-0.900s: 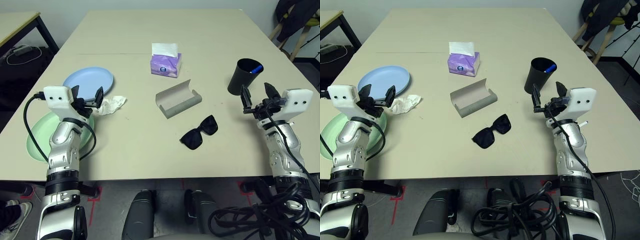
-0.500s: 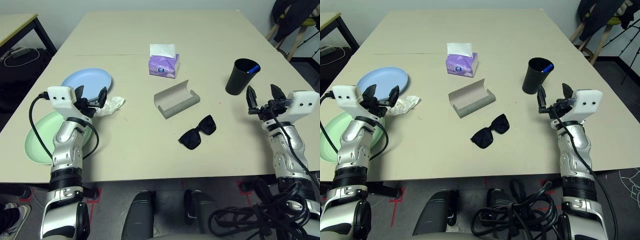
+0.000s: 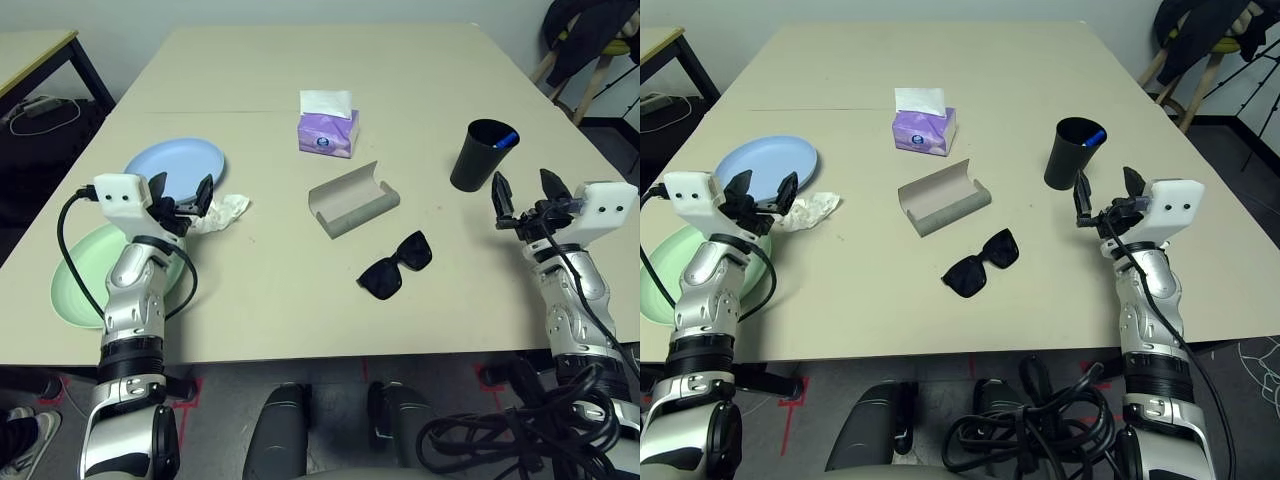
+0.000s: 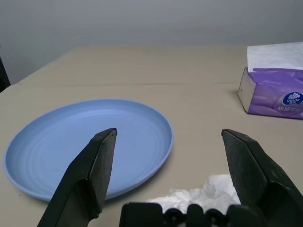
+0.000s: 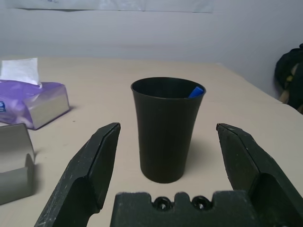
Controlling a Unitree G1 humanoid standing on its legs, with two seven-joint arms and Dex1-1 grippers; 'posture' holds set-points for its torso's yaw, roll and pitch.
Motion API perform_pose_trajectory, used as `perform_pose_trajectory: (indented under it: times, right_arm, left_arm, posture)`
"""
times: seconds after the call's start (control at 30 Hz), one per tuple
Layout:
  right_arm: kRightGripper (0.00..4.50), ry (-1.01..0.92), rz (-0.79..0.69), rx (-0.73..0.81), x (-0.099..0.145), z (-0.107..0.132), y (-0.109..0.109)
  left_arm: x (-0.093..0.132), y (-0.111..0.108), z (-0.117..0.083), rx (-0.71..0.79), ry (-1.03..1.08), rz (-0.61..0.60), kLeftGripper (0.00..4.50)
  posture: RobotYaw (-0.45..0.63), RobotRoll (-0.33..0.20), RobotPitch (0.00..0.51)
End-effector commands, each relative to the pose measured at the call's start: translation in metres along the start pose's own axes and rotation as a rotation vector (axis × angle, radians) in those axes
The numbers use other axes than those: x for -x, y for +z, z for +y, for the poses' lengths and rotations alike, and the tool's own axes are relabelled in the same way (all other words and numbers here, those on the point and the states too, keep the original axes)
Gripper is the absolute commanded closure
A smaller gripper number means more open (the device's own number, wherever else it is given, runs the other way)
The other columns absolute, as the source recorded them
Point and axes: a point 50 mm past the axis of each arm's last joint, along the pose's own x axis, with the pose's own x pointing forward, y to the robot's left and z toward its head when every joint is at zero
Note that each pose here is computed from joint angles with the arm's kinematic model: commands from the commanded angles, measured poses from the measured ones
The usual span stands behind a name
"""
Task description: Organize and tidy the items on the table.
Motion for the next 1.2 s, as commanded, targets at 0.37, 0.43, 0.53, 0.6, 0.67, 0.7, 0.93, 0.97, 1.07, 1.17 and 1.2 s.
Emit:
perform_pose_trajectory:
  times: [0.37,0.43,0.53,0.6,0.67,0.7,0.93,0.97,1.07,1.17,1.2]
  right_arm:
    - [0.02,0.620,0.011,-0.092,-0.002,0.030,0.011]
    - [0.02,0.711,0.026,-0.093,-0.001,0.034,0.010]
    - [0.02,0.860,0.041,-0.069,0.001,0.042,0.009]
    - [0.02,0.943,0.048,-0.056,0.003,0.047,0.009]
    - [0.02,1.024,0.054,-0.042,0.005,0.051,0.010]
    - [0.02,1.056,0.058,-0.036,0.006,0.053,0.010]
    - [0.02,1.242,0.085,0.015,0.009,0.061,0.013]
    - [0.02,1.249,0.083,0.018,0.009,0.061,0.013]
    - [0.02,1.277,0.081,0.031,0.011,0.061,0.012]
    - [0.02,1.293,0.079,0.039,0.014,0.061,0.009]
    - [0.02,1.297,0.077,0.040,0.015,0.061,0.008]
  left_arm:
    - [0.006,0.005,0.007,-0.012,0.011,0.006,0.00]
    - [0.008,0.006,0.009,-0.017,0.015,0.006,0.00]
    - [0.011,0.007,0.012,-0.025,0.020,0.006,0.00]
    - [0.013,0.008,0.013,-0.029,0.023,0.007,0.00]
    - [0.015,0.008,0.014,-0.032,0.026,0.010,0.00]
    - [0.016,0.008,0.015,-0.034,0.027,0.011,0.00]
    - [0.018,0.013,0.018,-0.045,0.023,0.021,0.00]
    - [0.018,0.014,0.019,-0.045,0.014,0.026,0.00]
    - [0.019,0.019,0.020,-0.030,-0.038,0.056,0.00]
    - [0.023,0.023,0.024,-0.022,-0.096,0.108,0.00]
    - [0.025,0.025,0.027,-0.030,-0.118,0.126,0.00]
  posture:
    - [0.13,0.000,0.077]
    - [0.13,0.000,0.076]
    - [0.15,0.000,0.075]
    - [0.16,0.000,0.076]
    - [0.16,0.000,0.074]
    - [0.16,0.000,0.074]
    - [0.18,0.000,0.073]
    - [0.18,0.000,0.074]
    - [0.19,0.000,0.075]
    - [0.19,0.000,0.075]
    - [0.20,0.000,0.076]
